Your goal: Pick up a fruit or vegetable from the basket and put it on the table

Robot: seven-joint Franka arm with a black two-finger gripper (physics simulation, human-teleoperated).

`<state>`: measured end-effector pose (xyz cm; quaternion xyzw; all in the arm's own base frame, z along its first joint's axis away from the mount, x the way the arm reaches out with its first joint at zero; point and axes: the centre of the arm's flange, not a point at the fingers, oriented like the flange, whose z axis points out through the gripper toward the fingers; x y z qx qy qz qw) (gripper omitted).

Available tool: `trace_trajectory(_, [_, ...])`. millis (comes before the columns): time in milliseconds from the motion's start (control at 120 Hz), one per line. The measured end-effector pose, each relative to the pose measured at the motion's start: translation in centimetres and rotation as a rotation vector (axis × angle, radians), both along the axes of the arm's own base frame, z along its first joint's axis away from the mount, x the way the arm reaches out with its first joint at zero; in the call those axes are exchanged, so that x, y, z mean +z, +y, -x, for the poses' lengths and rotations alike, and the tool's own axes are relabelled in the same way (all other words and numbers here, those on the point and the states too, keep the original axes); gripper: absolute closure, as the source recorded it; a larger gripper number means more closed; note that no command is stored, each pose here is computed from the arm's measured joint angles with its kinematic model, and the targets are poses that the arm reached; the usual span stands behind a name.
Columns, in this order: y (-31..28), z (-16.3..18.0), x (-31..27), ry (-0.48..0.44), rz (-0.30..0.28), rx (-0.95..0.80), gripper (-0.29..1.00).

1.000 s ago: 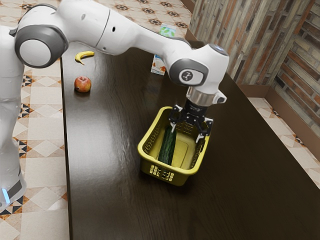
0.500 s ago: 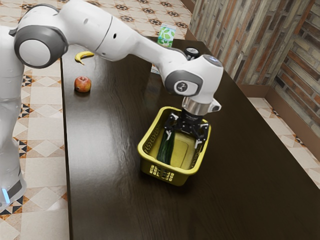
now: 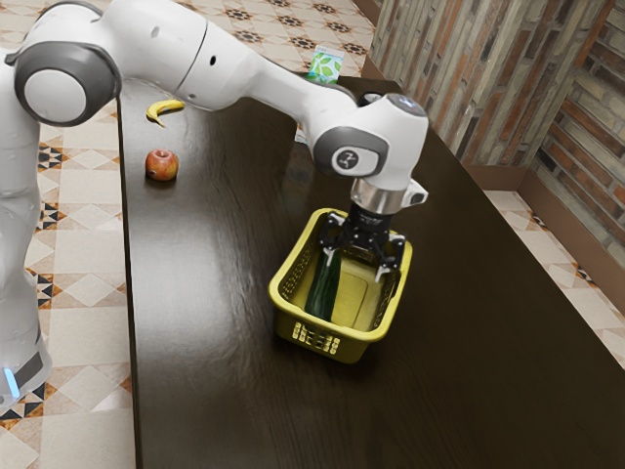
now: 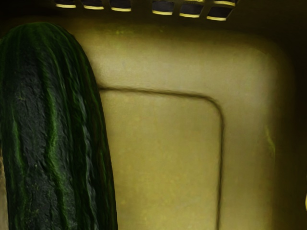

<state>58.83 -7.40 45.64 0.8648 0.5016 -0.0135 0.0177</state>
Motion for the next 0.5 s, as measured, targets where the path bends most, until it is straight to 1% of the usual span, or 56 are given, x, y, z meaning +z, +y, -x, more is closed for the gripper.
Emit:
trace_trajectory(150, [0.5,0.1,-1.1,0.012,-0.004,0.014,0.00])
trace_trajectory(200, [0.6,0.2,-1.6,0.016,-0.005,0.016,-0.03])
trace_trajectory(275, [0.6,0.3,-2.2,0.021,-0.006,0.019,0.00])
trace_trajectory(500, [0.5,0.3,-3.4,0.028,-0.008,0.023,0.00])
